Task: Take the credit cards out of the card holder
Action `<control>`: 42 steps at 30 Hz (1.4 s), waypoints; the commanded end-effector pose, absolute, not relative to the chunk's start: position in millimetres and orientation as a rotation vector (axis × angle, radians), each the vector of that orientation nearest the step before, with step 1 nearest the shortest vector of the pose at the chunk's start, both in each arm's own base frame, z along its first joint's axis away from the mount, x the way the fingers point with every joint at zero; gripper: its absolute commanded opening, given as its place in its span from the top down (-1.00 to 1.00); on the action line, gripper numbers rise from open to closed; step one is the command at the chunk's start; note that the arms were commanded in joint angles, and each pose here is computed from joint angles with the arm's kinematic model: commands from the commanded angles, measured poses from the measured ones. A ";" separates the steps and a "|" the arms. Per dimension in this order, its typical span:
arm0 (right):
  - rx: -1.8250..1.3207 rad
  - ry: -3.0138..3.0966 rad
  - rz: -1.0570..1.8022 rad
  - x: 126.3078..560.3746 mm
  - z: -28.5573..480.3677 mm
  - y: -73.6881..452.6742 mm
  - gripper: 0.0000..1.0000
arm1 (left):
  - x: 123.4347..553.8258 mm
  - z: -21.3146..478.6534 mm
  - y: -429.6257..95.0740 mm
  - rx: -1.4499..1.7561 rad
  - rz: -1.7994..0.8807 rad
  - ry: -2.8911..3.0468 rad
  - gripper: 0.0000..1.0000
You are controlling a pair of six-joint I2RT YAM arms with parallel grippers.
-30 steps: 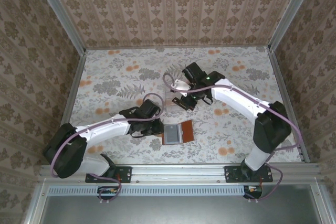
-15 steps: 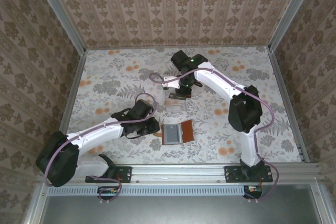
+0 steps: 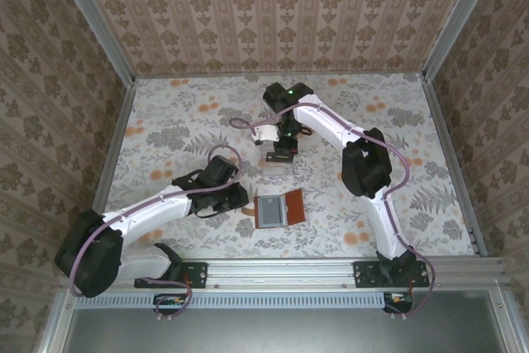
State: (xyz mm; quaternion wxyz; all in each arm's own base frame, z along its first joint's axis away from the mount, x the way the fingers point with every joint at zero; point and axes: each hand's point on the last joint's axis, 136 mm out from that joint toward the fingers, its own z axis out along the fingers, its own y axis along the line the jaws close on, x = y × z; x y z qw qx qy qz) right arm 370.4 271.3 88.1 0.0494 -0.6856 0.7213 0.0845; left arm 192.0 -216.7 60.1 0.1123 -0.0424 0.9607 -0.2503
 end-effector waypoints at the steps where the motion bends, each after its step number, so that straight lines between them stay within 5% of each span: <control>1: -2.122 2.243 0.349 359.1 82.9 267.6 1.00 | 189.6 57.8 -209.3 -0.161 -0.717 2.829 0.59; 18: -2.039 2.434 0.598 338.6 65.9 278.6 1.00 | 192.4 54.9 -208.0 -0.163 -0.721 2.845 0.58; 27: -1.993 2.433 0.500 353.7 75.9 277.2 0.55 | 195.2 57.0 -209.1 -0.159 -0.721 2.841 0.58; 42: -1.843 2.331 0.234 390.2 113.7 271.3 0.64 | 201.4 65.6 -217.2 -0.121 -0.735 2.839 0.58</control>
